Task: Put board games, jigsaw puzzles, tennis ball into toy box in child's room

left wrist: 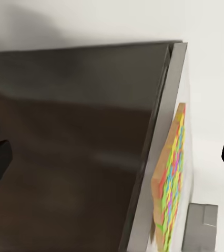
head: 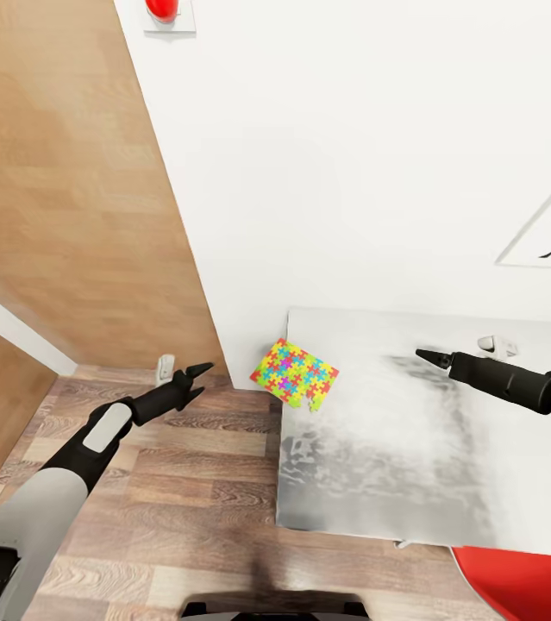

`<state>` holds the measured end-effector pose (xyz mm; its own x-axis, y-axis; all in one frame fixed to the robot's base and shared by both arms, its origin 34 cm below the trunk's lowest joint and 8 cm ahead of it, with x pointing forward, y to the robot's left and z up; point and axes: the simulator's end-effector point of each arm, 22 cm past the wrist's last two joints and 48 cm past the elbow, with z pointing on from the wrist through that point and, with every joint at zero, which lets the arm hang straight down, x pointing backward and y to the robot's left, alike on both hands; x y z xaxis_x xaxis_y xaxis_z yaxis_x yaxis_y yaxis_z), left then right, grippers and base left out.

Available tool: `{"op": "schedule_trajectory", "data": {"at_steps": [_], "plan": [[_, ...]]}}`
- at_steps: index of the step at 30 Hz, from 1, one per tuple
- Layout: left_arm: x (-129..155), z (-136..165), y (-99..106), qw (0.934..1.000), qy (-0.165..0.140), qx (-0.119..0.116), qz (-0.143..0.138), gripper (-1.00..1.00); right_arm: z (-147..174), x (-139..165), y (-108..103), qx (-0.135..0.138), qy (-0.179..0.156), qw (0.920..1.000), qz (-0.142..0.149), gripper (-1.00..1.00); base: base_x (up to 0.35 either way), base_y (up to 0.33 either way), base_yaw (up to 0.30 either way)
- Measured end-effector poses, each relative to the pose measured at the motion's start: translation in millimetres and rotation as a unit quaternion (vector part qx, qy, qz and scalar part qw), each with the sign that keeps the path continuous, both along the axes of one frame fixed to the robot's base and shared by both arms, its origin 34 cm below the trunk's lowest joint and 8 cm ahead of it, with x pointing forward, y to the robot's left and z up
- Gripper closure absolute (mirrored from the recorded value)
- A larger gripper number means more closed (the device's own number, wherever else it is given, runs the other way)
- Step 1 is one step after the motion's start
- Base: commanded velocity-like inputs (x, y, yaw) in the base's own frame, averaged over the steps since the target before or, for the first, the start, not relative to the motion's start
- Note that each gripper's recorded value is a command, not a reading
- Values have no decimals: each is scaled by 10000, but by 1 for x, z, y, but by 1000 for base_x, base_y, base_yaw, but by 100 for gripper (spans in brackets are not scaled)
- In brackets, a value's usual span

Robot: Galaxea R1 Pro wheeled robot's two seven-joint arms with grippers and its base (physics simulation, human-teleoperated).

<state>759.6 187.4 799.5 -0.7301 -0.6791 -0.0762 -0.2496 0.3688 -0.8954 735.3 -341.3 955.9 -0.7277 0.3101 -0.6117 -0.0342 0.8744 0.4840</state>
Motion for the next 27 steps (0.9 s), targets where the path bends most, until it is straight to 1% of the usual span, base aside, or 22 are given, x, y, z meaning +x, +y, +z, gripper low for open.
{"op": "schedule_trajectory", "data": {"at_steps": [14,27], "plan": [[0,-1,-1,10000,14,5,-10,-100,2,0,1,-2,-27,10000,11,-100,0,0,-178],[-1,-2,0,10000,29,19,-8,-100,3,0,1,-10,-34,10000,10,-100,0,0,-54]]}}
